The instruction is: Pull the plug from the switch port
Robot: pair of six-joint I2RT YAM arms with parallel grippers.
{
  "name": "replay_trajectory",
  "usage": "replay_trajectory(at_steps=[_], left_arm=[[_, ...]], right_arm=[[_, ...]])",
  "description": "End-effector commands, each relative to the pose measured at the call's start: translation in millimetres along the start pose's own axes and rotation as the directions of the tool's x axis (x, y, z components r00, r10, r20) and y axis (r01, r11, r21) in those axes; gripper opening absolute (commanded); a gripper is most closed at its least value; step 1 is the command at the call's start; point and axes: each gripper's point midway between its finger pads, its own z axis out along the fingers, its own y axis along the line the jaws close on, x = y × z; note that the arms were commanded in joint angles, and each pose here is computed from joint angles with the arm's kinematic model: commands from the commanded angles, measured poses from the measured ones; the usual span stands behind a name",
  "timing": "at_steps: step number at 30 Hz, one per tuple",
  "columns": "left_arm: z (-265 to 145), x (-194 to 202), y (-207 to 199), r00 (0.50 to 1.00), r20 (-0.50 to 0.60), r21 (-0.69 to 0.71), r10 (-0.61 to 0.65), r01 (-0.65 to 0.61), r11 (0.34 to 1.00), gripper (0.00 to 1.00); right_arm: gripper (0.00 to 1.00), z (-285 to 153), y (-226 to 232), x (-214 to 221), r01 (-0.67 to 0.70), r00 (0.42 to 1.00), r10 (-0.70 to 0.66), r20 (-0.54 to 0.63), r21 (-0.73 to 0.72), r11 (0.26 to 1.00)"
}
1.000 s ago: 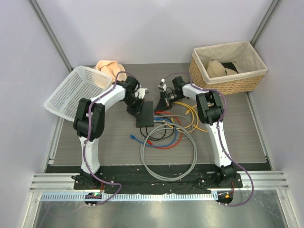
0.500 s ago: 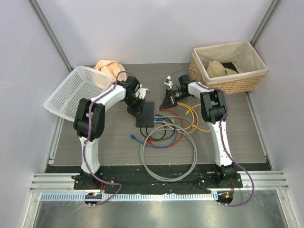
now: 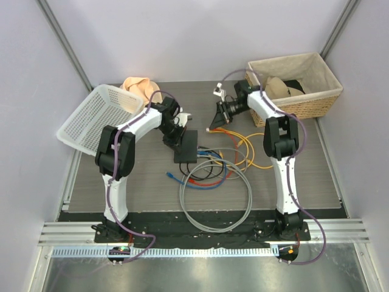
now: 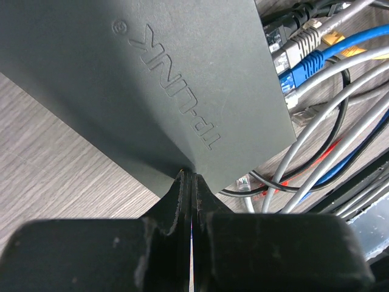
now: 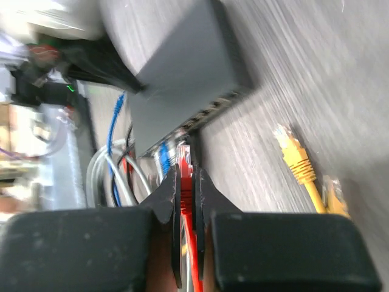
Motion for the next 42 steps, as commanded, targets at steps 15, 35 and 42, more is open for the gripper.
replay_trajectory(at_steps=[15, 35, 42], left_arm=[[-4, -57, 18, 0.991, 0.128, 0.095, -0.050, 0.038, 0.995, 0.00], [-36, -43, 8, 0.981, 0.187, 0.051, 0.055, -0.065, 0.997, 0.00], [-29, -34, -7, 0.982, 0.172, 0.146, -0.082, 0.057, 0.988, 0.00]], right_arm=[[0.01, -162, -32, 34, 0.413, 0.889, -0.089, -0.449, 0.702, 0.580], [0.97, -41, 78, -31, 0.312, 0.932, -0.353, 0.086, 0.309, 0.898], [0.73, 14, 73, -19, 0.111, 0.988, -0.114, 0.104, 0.030, 0.993]])
